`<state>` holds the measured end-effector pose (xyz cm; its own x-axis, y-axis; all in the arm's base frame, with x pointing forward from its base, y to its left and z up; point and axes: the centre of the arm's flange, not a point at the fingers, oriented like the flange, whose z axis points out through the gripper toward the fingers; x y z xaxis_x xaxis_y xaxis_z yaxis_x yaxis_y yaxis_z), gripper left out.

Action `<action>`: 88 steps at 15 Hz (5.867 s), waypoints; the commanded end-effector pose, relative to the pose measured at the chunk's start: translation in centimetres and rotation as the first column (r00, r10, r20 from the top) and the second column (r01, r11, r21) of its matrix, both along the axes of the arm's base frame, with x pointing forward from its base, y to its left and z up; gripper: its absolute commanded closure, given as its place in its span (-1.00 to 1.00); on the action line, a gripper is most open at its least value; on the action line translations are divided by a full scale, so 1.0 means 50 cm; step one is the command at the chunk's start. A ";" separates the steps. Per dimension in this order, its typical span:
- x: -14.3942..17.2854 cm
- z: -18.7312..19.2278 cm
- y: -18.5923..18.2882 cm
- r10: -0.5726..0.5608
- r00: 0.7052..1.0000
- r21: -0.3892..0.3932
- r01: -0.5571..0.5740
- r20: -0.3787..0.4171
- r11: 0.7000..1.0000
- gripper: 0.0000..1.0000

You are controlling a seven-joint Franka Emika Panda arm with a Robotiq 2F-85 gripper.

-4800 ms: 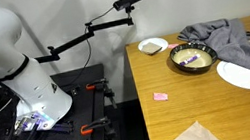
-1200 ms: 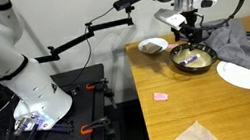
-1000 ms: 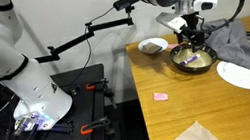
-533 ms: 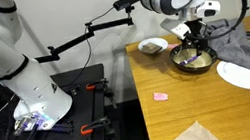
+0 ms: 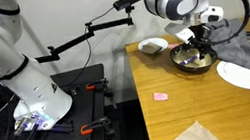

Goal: Remove the marker out of the bowl and put it on the table

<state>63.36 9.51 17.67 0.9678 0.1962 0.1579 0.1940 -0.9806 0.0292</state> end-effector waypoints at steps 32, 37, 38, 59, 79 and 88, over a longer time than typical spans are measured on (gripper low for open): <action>-0.147 0.338 -0.013 -0.371 0.909 0.074 0.363 0.190 0.929 0.90; -0.202 0.381 -0.087 -0.611 0.763 0.081 0.609 0.211 0.789 0.90; -0.207 0.377 -0.101 -0.652 0.729 0.076 0.653 0.210 0.754 0.90; -0.193 0.233 -0.240 -0.818 0.563 0.064 0.818 0.116 0.572 0.90; -0.109 0.057 -0.384 -0.794 0.605 -0.052 0.796 0.058 0.603 0.90; -0.102 -0.028 -0.385 -0.832 0.554 -0.011 0.832 0.025 0.554 0.90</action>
<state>57.48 -9.51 17.00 0.7004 -0.6906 0.1805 -0.7090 -0.7022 0.0648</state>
